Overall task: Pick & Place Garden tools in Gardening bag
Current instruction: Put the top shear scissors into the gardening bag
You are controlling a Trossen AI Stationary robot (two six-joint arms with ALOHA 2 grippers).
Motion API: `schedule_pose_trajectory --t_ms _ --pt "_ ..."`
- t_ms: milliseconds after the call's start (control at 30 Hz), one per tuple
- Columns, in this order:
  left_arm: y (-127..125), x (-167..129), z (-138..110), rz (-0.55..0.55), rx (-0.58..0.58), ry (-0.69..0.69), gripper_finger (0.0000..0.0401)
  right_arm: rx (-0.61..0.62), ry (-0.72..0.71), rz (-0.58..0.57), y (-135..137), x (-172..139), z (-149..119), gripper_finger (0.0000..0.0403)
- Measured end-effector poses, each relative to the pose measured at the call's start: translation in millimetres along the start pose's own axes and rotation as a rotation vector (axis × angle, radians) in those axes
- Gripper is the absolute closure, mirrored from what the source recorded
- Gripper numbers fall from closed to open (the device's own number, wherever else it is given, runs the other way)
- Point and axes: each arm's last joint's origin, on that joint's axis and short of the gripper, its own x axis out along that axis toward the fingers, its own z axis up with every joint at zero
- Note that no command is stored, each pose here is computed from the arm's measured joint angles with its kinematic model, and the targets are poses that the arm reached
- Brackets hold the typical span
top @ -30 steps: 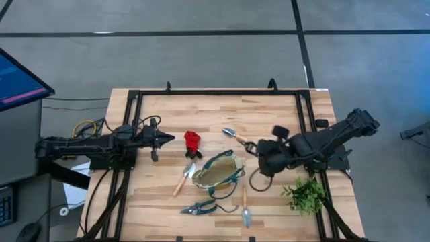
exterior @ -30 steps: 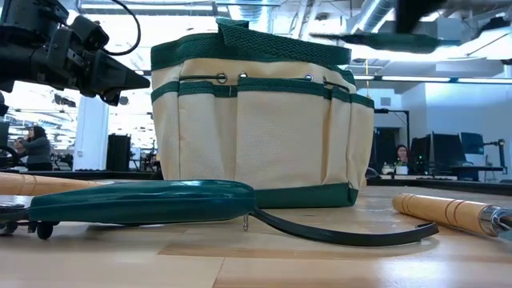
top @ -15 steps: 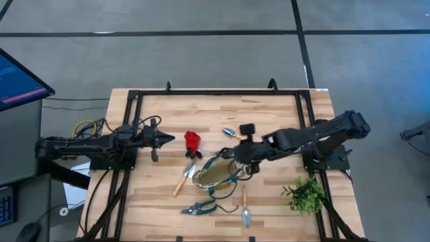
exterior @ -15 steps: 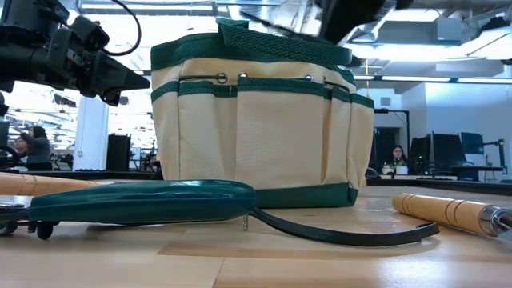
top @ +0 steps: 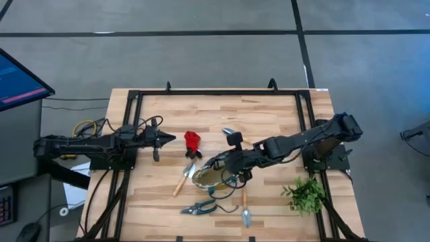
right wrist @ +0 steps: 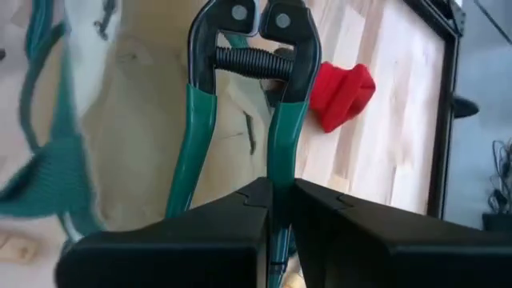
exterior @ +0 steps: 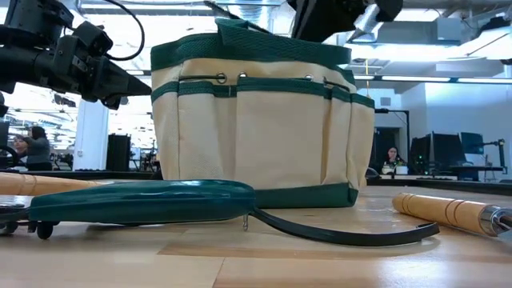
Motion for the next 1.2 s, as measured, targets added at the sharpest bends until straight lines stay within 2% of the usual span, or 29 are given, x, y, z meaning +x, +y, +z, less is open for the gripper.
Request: schedule_pose_trajectory --t_ms 233,467,633,767,933,1200 --pt "0 0 0 0.003 -0.023 -0.001 0.0399 0.005 -0.133 -0.02 0 -1 14 0.0385" --pt "0 0 1 0.004 -0.027 -0.007 0.0399 0.036 -0.15 0.016 3 2 16 0.0385" --pt "0 0 1 0.004 -0.027 -0.008 0.0399 0.02 -0.105 0.103 15 26 15 0.0385" --pt "0 0 1 0.003 -0.027 -0.009 0.0399 -0.014 -0.012 0.113 25 46 9 0.0385" --pt "0 0 2 0.003 -0.027 -0.016 0.0399 0.002 -0.025 0.155 25 44 9 0.0385" --pt "0 0 2 -0.001 -0.025 -0.016 0.0399 0.003 0.088 0.215 25 45 -3 0.0385"
